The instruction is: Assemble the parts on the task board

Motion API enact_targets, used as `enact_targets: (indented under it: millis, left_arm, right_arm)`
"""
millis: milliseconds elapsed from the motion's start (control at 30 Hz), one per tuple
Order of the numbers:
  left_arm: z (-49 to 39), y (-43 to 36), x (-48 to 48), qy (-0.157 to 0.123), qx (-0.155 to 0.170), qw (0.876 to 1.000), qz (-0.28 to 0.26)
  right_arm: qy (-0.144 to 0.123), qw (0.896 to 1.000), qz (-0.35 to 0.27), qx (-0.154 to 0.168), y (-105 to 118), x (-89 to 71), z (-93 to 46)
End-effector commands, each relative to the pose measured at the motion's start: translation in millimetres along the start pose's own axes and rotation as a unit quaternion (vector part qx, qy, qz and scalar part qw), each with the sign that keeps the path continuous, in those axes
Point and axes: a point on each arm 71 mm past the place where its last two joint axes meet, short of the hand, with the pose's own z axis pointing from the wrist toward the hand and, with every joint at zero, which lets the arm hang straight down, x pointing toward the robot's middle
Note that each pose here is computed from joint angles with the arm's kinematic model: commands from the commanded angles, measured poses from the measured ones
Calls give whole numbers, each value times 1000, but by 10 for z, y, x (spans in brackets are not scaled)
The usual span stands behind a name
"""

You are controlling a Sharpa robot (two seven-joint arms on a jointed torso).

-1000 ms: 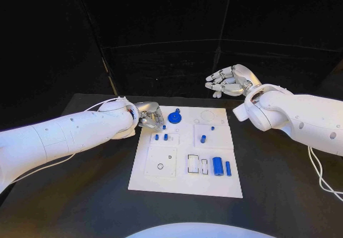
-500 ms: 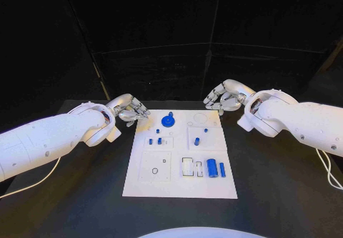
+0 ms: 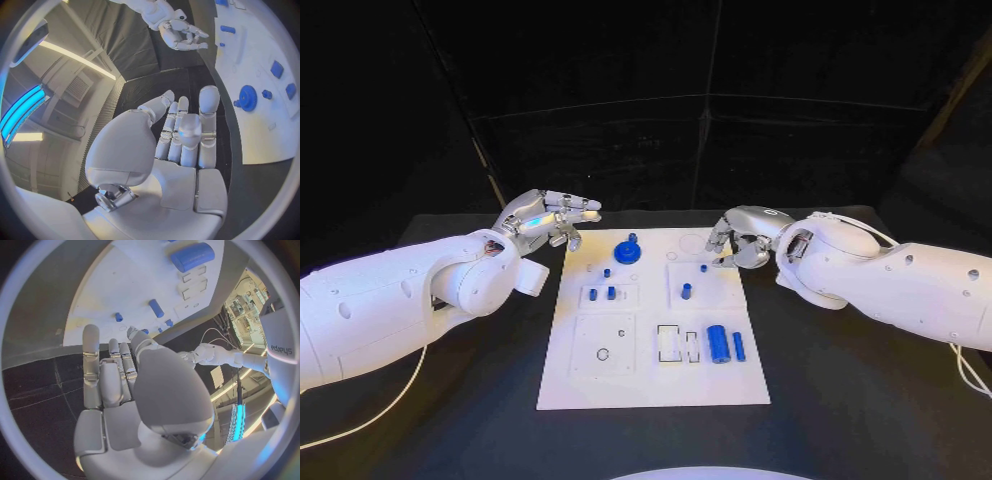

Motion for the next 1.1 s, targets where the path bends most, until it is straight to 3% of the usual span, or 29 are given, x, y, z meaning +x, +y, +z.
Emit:
enact_targets:
  millis: [33,433,767,1100]
  left_arm:
    - [-10,-53,31,1,30,997,-65]
    - [-36,-52,176,16,31,996,-77]
    - [-39,-44,207,20,29,996,-78]
    - [-27,-37,224,22,26,996,-79]
  right_arm:
    - [-1,998,-58,7,8,47,22]
    - [20,998,-66,-2,59,251,109]
    - [14,998,-69,-3,73,276,154]
    - [33,997,-65,-5,83,326,212]
